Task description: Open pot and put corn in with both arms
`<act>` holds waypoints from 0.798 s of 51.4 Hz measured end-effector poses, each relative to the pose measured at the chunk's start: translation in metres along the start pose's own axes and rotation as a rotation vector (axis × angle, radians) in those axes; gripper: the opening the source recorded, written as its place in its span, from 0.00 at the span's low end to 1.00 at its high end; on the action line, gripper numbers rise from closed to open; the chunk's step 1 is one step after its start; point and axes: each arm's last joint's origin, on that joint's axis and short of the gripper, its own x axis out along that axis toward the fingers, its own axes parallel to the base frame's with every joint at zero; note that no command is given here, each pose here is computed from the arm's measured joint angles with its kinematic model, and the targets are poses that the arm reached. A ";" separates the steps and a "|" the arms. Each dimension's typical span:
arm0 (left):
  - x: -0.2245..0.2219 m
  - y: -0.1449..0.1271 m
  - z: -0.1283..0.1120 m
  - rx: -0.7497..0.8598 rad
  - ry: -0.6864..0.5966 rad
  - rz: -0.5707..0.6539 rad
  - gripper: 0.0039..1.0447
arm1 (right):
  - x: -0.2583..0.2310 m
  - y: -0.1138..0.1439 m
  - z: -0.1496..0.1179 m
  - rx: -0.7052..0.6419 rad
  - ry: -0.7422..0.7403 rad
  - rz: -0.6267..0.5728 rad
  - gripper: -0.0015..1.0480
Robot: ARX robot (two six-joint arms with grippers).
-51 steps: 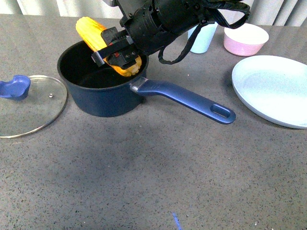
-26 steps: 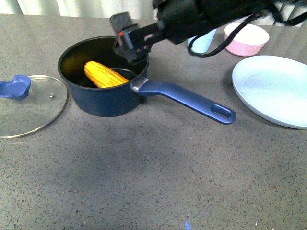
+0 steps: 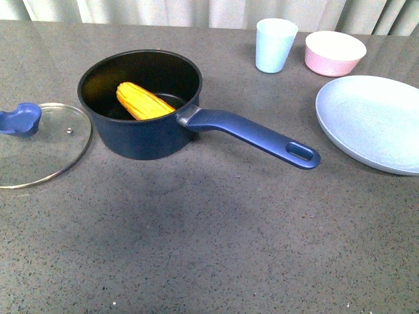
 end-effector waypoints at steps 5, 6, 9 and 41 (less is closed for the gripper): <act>0.000 0.000 0.000 0.000 0.000 0.000 0.92 | -0.029 -0.003 -0.009 0.000 -0.170 -0.353 0.76; 0.000 0.000 0.000 0.000 0.000 0.000 0.92 | -0.035 -0.003 -0.012 0.005 -0.197 -0.429 0.73; 0.000 0.000 0.000 0.000 0.000 0.000 0.92 | -0.047 -0.003 -0.020 0.020 -0.236 -0.534 0.65; 0.000 0.000 0.000 0.000 0.000 0.000 0.92 | -0.113 0.023 -0.082 0.047 -0.224 -0.558 0.02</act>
